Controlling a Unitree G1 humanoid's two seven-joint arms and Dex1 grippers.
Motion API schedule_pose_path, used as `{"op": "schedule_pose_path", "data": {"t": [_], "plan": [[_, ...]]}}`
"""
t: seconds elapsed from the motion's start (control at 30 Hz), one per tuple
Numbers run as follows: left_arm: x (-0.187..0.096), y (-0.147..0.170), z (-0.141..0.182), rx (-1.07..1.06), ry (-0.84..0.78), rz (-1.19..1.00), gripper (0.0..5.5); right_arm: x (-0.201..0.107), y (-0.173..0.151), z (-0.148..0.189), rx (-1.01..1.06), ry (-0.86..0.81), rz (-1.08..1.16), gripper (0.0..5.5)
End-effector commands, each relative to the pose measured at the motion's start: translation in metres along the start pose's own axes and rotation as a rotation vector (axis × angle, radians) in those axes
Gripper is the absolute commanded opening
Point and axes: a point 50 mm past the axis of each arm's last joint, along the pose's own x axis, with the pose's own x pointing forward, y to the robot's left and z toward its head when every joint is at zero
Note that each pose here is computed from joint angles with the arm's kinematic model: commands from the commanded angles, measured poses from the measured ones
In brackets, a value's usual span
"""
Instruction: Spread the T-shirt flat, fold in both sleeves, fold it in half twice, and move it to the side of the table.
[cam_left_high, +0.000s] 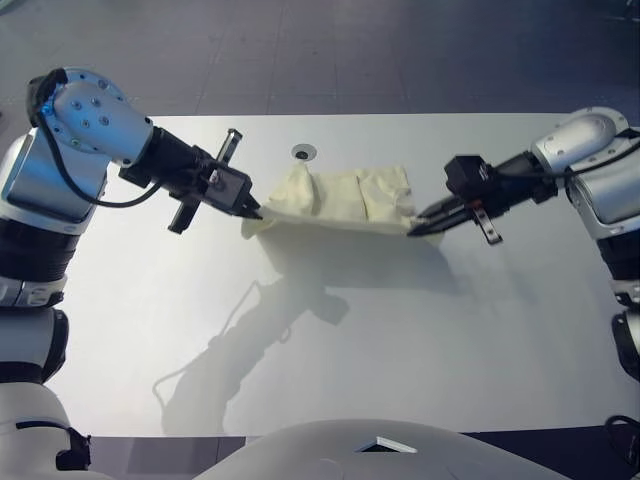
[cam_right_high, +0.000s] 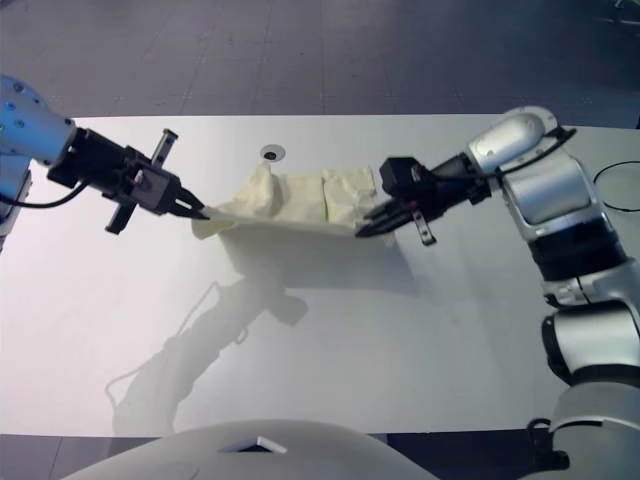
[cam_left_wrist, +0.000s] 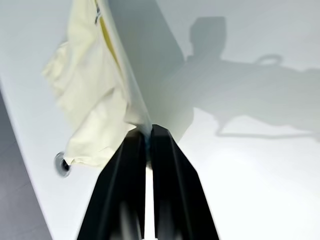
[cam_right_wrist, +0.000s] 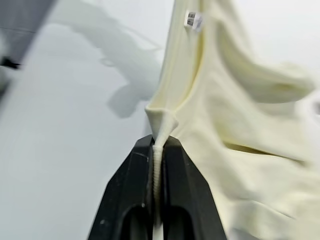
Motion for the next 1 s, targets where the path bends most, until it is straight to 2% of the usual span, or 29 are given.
{"op": "schedule_pose_path", "data": {"t": [0.03, 0.27, 0.53, 0.57, 0.73, 0.9, 1.0], "plan": [[0.017, -0.037, 0.009, 0.002, 0.005, -0.199, 0.0, 0.016, 0.037, -0.002, 0.063, 0.015, 0.165, 0.01], [0.052, -0.104, 0.019, -0.068, -0.048, -0.457, 0.0, 0.056, 0.078, -0.032, 0.173, 0.052, 0.275, 0.01], [0.083, -0.13, 0.025, -0.147, -0.076, -0.4, 0.0, 0.083, 0.106, -0.041, 0.212, 0.047, 0.331, 0.01], [0.084, -0.129, 0.026, -0.162, -0.087, -0.383, 0.34, 0.083, 0.108, -0.041, 0.216, 0.057, 0.324, 0.37], [0.061, -0.109, 0.036, -0.259, -0.243, -0.323, 1.13, 0.067, 0.105, -0.03, 0.209, 0.018, 0.334, 1.13], [0.01, -0.05, 0.023, -0.312, -0.312, -0.052, 1.98, 0.034, 0.068, -0.005, 0.149, -0.083, 0.186, 1.95], [-0.006, -0.017, 0.001, -0.308, -0.24, 0.138, 2.41, 0.021, 0.042, 0.005, 0.107, -0.118, 0.053, 2.37]]}}
